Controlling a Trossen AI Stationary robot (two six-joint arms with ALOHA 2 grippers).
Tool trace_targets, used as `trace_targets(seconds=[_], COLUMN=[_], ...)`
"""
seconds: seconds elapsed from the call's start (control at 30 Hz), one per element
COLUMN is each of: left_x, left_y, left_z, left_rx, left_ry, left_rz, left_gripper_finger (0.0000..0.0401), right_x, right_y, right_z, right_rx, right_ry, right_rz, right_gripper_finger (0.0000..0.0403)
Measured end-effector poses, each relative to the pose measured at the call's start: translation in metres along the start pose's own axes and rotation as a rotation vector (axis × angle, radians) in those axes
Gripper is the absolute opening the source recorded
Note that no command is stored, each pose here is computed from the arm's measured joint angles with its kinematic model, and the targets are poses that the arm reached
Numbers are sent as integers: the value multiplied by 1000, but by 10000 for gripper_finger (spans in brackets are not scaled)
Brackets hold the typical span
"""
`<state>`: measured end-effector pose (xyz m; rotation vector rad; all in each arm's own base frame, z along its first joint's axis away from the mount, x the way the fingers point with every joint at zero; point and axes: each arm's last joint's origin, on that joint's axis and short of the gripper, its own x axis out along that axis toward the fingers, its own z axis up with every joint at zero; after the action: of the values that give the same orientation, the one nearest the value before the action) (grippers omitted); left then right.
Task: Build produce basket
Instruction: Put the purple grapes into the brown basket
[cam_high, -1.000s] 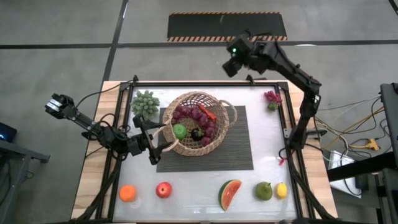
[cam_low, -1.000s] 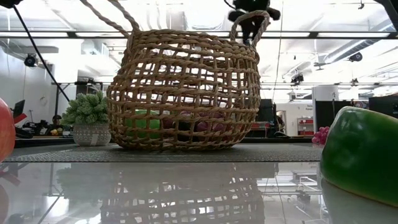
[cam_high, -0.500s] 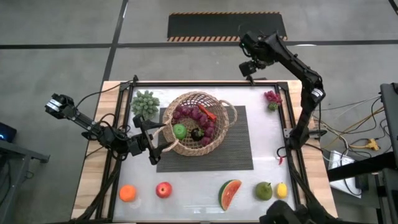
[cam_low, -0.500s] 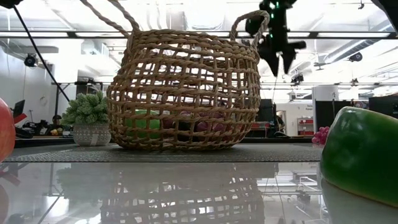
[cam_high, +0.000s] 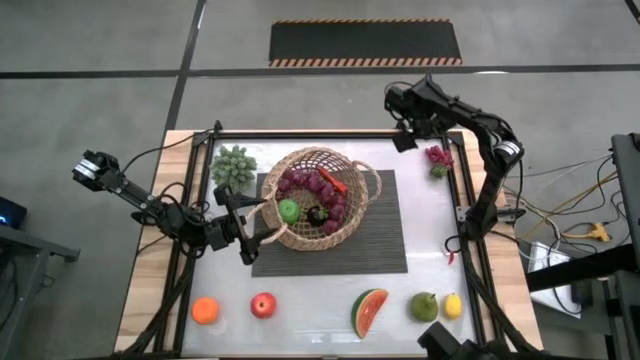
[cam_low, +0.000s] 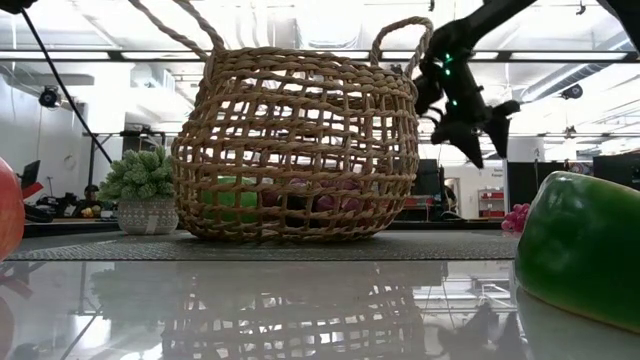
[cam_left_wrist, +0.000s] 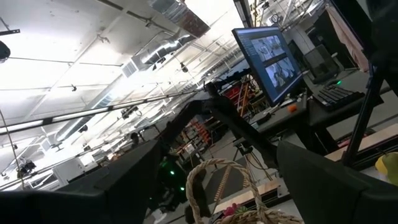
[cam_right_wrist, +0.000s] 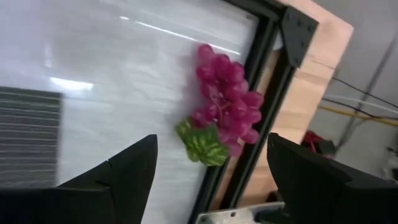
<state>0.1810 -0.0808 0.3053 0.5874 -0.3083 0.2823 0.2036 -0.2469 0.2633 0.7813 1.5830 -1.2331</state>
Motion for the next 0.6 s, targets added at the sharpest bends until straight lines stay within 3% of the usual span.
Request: trace_targets(seconds=[0.6], left_x=[0], left_y=[0], left_z=[0], left_rx=[0], left_ry=[1], left_rz=[1], left_gripper_finger=[306], right_x=[74], right_y=[-9], right_z=[-6], right_rx=[31], right_ry=[114], right_rz=[-65], right_gripper_finger=[264])
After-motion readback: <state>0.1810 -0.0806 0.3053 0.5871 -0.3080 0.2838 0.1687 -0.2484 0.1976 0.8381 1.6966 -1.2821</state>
